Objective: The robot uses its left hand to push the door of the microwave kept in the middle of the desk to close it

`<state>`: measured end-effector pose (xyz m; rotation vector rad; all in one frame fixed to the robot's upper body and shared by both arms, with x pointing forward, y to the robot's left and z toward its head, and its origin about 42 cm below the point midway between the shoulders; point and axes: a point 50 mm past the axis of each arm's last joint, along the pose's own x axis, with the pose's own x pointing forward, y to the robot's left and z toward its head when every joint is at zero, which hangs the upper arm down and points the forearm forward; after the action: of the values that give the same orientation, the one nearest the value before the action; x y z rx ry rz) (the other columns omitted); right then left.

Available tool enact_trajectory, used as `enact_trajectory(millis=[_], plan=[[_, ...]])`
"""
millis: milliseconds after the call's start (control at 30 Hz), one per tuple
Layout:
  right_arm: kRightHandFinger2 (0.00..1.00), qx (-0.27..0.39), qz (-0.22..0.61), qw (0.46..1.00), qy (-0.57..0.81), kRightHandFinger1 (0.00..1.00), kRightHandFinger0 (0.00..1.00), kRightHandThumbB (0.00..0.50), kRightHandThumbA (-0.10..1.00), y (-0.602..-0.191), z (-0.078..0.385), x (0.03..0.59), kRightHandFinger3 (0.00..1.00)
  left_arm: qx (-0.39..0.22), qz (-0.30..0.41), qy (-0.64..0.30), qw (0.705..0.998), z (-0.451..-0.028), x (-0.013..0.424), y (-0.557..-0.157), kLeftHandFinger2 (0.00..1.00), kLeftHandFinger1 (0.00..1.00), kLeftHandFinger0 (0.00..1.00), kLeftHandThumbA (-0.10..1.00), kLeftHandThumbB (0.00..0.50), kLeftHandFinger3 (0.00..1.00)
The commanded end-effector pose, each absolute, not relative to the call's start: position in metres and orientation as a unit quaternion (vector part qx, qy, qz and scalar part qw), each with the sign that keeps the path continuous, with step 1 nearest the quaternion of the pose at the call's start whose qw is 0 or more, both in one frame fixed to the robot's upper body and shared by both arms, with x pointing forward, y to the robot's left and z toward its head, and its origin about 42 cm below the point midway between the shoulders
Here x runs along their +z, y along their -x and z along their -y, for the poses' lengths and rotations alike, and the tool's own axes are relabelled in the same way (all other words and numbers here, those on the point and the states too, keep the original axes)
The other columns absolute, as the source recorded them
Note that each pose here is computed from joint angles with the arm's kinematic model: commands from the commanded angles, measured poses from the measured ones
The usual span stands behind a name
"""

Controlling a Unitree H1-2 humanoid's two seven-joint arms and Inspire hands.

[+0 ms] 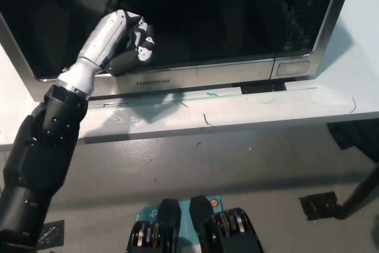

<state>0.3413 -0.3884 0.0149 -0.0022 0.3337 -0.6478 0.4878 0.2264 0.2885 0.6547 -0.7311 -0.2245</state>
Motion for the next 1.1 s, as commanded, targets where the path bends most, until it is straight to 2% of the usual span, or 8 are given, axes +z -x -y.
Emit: enact_trajectory(millis=[0,200,433,500,700,767,800,1067], plan=[[0.59,-0.323,-0.131,0.937,-0.007,0.59,0.60,0.169,-0.09,-0.351,0.396,0.031,0.55,-0.045,0.407,-0.319,0.855,-0.245,0.329,-0.486,0.05,0.00,0.00,-0.10,0.116,0.19],[0.58,-0.318,-0.134,0.939,0.007,0.59,0.60,0.153,-0.09,-0.351,0.397,0.032,0.55,-0.062,0.434,-0.275,0.855,-0.245,0.315,-0.444,0.00,0.00,0.00,-0.10,0.128,0.16],[0.52,-0.320,-0.127,0.939,-0.005,0.51,0.50,0.173,-0.10,-0.355,0.396,0.036,0.54,-0.032,0.452,-0.242,0.858,-0.261,0.285,-0.363,0.02,0.00,0.00,-0.10,0.082,0.16],[0.52,-0.321,-0.125,0.939,-0.007,0.52,0.53,0.177,-0.10,-0.355,0.397,0.035,0.54,-0.021,0.447,-0.228,0.865,-0.265,0.273,-0.346,0.02,0.00,0.00,-0.10,0.074,0.18],[0.56,-0.323,-0.129,0.937,-0.006,0.56,0.57,0.167,-0.09,-0.356,0.397,0.035,0.56,0.026,0.375,-0.165,0.912,-0.269,0.219,-0.308,0.04,0.00,0.00,-0.10,0.066,0.24],[0.56,-0.320,-0.124,0.939,-0.003,0.56,0.57,0.166,-0.09,-0.364,0.398,0.040,0.56,0.037,0.369,-0.166,0.914,-0.271,0.212,-0.311,0.05,0.00,0.00,-0.10,0.058,0.24],[0.53,-0.321,-0.124,0.939,-0.010,0.52,0.51,0.171,-0.09,-0.363,0.398,0.040,0.54,0.062,0.324,-0.168,0.929,-0.274,0.192,-0.307,0.00,0.00,0.00,-0.10,0.068,0.24],[0.45,-0.325,-0.123,0.938,-0.014,0.42,0.41,0.195,-0.09,-0.368,0.400,0.042,0.53,0.124,0.199,-0.129,0.964,-0.288,0.124,-0.309,0.02,0.00,0.00,-0.10,0.040,0.28]])
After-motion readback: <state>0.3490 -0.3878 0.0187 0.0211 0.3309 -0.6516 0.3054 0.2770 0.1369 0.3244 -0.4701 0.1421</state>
